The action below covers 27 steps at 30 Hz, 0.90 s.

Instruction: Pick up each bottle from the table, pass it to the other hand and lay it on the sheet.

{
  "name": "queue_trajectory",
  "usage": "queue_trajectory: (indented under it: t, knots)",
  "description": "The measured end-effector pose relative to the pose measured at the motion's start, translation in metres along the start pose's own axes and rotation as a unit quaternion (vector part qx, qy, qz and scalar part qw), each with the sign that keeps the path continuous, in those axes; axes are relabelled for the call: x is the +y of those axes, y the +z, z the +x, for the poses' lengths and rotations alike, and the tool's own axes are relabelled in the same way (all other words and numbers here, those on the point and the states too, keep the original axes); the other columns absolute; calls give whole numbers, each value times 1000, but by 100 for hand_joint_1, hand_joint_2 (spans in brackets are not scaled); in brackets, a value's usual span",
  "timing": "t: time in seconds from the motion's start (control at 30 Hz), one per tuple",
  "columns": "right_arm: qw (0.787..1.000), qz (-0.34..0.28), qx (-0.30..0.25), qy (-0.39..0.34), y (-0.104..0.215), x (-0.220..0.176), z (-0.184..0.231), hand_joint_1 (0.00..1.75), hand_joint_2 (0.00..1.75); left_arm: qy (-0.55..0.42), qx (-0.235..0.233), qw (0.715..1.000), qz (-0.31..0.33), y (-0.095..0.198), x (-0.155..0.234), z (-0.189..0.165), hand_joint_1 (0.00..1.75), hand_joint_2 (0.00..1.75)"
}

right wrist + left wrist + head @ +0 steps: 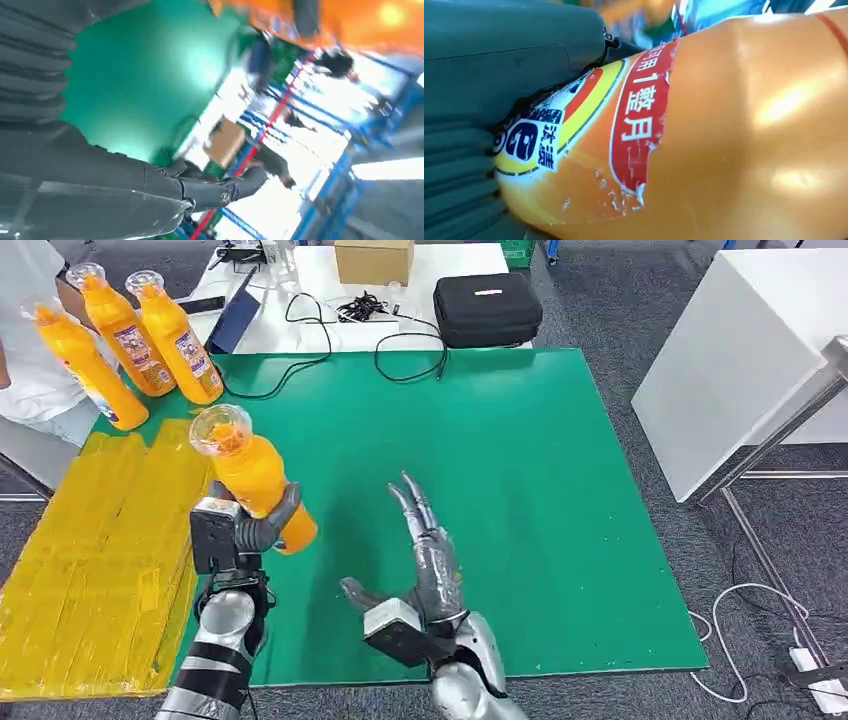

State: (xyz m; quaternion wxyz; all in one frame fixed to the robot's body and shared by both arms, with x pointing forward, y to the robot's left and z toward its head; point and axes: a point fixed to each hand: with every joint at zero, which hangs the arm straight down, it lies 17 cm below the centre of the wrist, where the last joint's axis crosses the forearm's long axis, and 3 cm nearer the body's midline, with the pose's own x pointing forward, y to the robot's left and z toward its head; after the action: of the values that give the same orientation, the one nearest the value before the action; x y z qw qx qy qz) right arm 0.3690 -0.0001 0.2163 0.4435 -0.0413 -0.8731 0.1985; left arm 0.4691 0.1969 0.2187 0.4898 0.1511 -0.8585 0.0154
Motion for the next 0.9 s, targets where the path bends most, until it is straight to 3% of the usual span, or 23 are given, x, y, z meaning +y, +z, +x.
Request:
queue_trajectory:
  t: [0.2,0.5,0.6,0.73,0.77,0.83,0.9]
  knots:
    - [999,-47,-25,-1,-3,-44,15,0,0,-162,-73,983,37,-11,34,10,175,175]
    - [997,-64,-39,6,-3,-63,21,0,0,-224,-85,970,36,-17,46,3,175,175]
    - [996,-70,-46,4,-2,-69,22,0,0,-338,-123,933,-9,-22,32,0,175,175]
    - [995,-80,-54,2,-2,-81,23,0,0,-498,-155,849,-84,-23,24,-25,175,175]
    - [995,-83,-54,-1,-1,-85,22,0,175,-542,-158,819,-101,-23,26,-36,175,175]
    - [995,-84,-54,-8,0,-91,19,0,175,-583,-144,792,-111,-24,37,-55,175,175]
    - [995,-85,-53,-14,1,-96,17,0,175,-600,-127,781,-120,-26,48,-72,175,175]
